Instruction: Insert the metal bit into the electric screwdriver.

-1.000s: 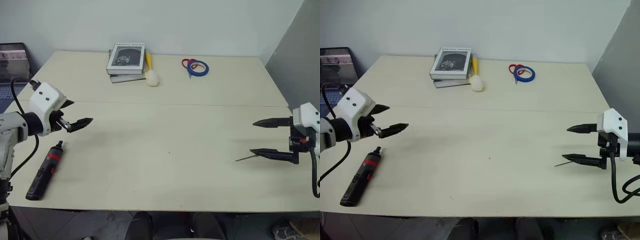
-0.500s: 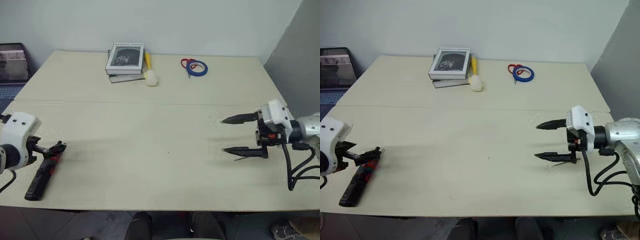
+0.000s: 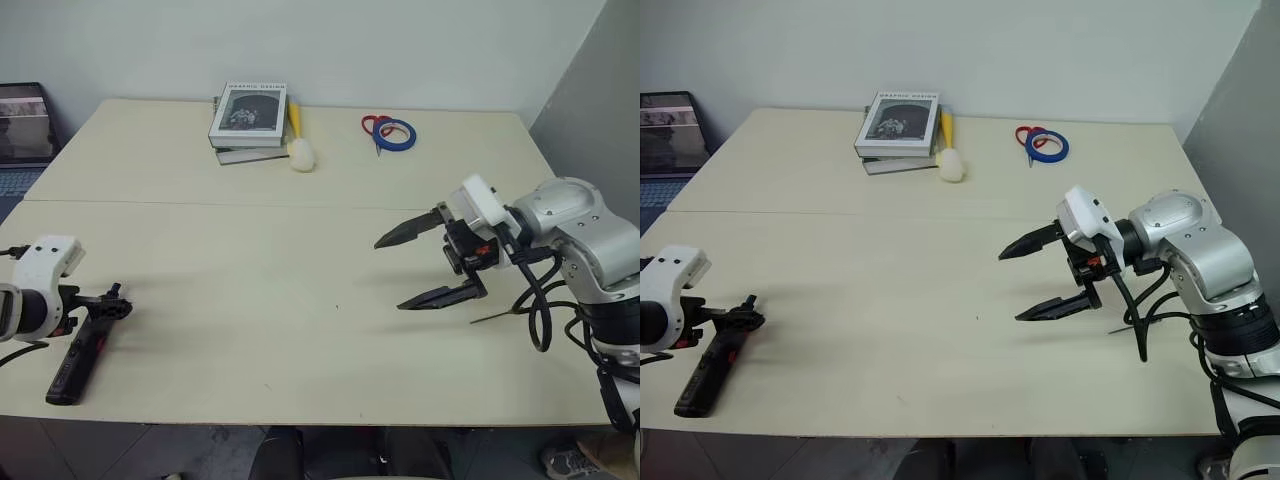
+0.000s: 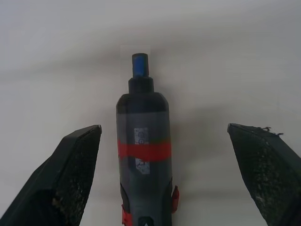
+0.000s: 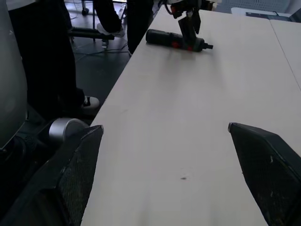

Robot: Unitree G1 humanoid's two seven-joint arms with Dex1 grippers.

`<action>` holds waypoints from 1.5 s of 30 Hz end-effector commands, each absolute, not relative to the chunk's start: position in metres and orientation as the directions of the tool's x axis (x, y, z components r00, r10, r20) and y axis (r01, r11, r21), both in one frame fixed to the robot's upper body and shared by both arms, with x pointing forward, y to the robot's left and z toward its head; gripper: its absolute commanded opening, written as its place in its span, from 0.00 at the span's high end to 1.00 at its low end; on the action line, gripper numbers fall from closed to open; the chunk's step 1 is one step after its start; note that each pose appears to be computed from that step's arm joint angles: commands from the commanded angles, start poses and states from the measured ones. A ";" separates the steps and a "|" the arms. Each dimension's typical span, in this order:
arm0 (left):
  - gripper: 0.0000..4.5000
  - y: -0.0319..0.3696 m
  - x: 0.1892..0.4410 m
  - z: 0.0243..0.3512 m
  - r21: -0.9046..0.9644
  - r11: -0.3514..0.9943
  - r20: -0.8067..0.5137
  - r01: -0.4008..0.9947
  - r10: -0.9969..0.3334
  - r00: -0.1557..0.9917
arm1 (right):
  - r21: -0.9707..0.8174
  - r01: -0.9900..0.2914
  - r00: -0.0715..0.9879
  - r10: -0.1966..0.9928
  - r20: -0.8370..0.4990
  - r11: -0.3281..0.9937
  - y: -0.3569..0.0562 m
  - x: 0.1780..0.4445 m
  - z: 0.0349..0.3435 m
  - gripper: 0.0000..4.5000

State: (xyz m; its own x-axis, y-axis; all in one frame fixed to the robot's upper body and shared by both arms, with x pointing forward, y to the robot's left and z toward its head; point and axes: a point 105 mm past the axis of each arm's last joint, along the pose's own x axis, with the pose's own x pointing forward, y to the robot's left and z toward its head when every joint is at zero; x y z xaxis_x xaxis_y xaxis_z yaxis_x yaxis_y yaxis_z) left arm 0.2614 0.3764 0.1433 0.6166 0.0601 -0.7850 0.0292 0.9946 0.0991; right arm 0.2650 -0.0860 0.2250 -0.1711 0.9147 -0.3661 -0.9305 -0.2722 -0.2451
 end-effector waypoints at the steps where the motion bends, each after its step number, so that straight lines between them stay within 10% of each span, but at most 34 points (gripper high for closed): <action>1: 0.00 0.386 0.266 0.148 0.118 0.993 -0.796 -0.009 0.100 0.597 | -0.293 -0.889 -0.224 0.892 -0.392 -0.352 -0.083 0.260 0.232 0.01; 42: 0.00 0.388 0.285 0.122 0.033 0.999 -0.890 -0.033 0.044 0.453 | -0.331 -0.877 -0.208 0.897 -0.391 -0.347 -0.071 0.260 0.229 0.01; 45: 0.11 0.388 0.284 0.120 0.019 0.999 -0.894 -0.041 0.035 0.446 | -0.330 -0.879 -0.206 0.898 -0.389 -0.345 -0.072 0.260 0.229 0.00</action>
State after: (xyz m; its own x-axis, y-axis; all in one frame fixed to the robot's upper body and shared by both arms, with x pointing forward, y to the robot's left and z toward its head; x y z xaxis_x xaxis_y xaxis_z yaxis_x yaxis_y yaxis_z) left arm 0.2877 0.3855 0.1208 0.4606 0.0347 -0.8869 -0.0263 0.9993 0.0255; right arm 0.2653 -0.0703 0.2216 -0.2003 0.9002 -0.3866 -0.8959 -0.3280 -0.2995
